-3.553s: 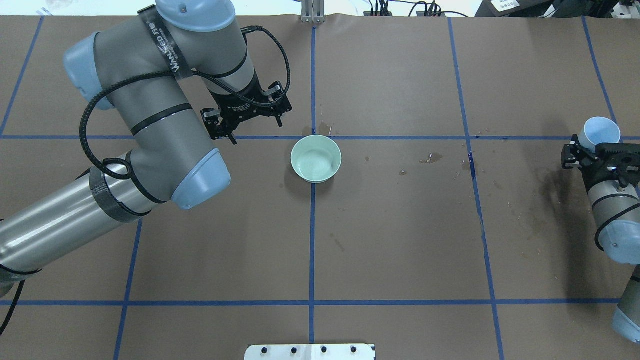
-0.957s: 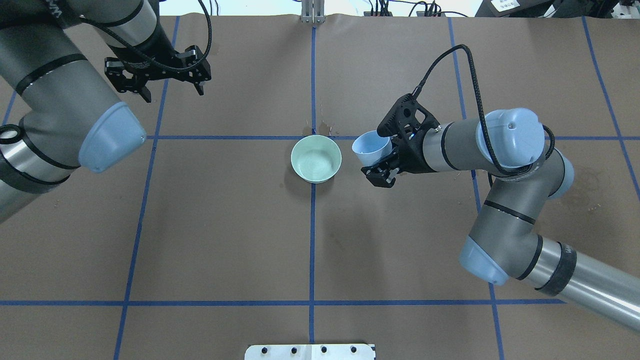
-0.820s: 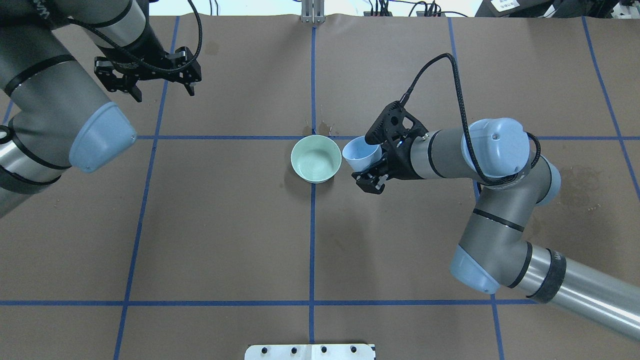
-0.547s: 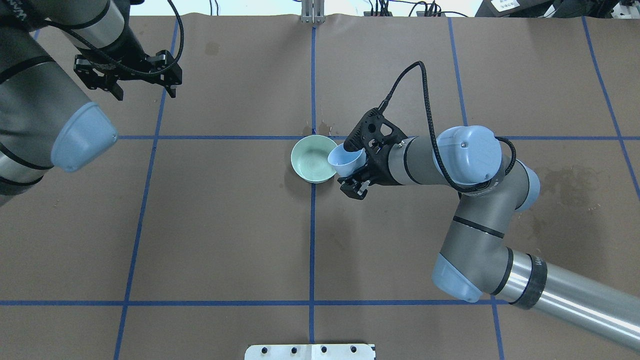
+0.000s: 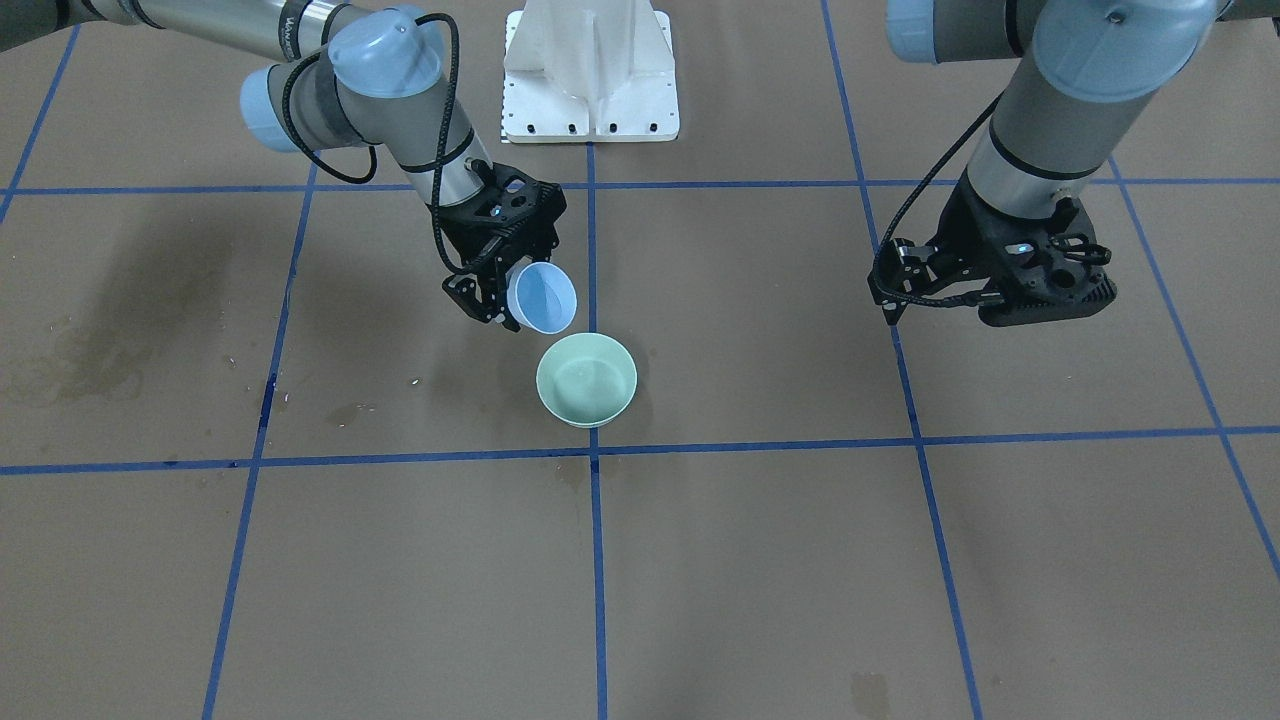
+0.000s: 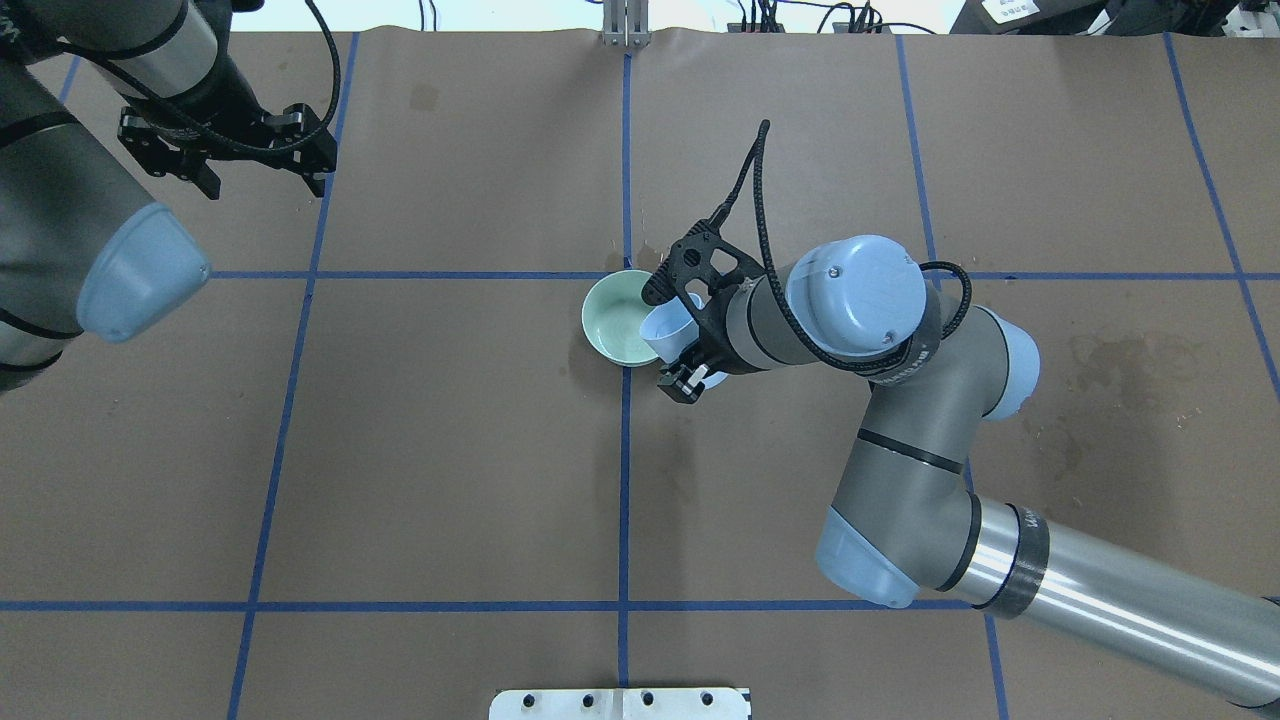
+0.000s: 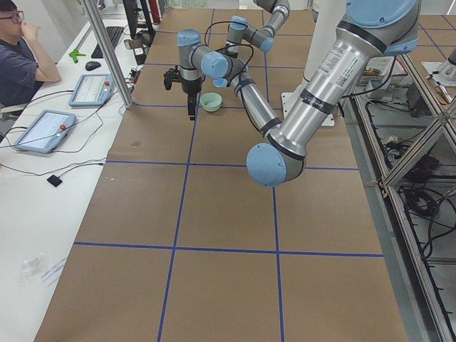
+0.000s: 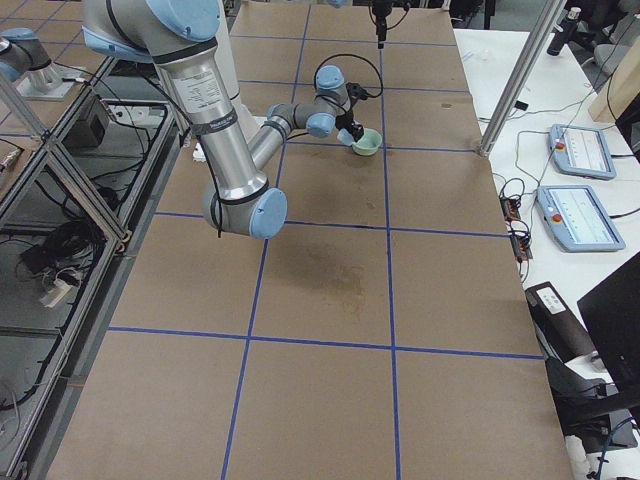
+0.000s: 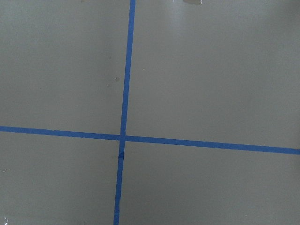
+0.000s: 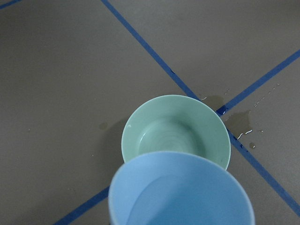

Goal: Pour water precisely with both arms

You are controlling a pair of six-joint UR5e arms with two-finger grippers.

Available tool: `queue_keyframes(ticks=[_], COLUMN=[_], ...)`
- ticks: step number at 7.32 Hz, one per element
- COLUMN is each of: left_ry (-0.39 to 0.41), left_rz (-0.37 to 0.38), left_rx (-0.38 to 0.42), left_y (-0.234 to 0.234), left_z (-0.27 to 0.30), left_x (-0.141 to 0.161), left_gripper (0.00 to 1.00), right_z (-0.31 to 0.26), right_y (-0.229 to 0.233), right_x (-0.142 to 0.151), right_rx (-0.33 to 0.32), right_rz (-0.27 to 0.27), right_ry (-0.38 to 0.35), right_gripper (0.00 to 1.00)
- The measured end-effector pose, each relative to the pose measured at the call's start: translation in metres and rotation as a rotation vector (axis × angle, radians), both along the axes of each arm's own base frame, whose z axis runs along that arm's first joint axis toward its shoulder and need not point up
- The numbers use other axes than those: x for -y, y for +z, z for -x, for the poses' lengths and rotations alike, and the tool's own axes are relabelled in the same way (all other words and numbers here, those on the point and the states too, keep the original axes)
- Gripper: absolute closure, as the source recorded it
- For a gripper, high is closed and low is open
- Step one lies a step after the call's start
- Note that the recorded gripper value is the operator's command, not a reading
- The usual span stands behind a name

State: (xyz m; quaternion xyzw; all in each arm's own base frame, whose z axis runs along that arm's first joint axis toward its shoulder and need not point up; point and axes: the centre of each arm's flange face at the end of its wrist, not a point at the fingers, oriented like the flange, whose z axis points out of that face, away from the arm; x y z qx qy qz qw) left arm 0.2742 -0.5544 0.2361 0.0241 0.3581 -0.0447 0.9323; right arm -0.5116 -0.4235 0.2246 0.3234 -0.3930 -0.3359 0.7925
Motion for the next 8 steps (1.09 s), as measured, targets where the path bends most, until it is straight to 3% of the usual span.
queue_keyframes(ticks=[3, 8], left_ry=[0.0, 0.0], left_rz=[0.002, 0.007], left_rx=[0.002, 0.005], left_y=[0.002, 0.009], left_z=[0.001, 0.001], left_x=[0.0, -0.001], left_gripper=[0.0, 0.0], right_z=[0.016, 0.042], right_y=[-0.009, -0.01], right_x=[0.001, 0.008], right_rx=[-0.114, -0.215], right_rz=[0.063, 0.139], right_ry=[-0.018, -0.065], right_gripper=[1.0, 1.0])
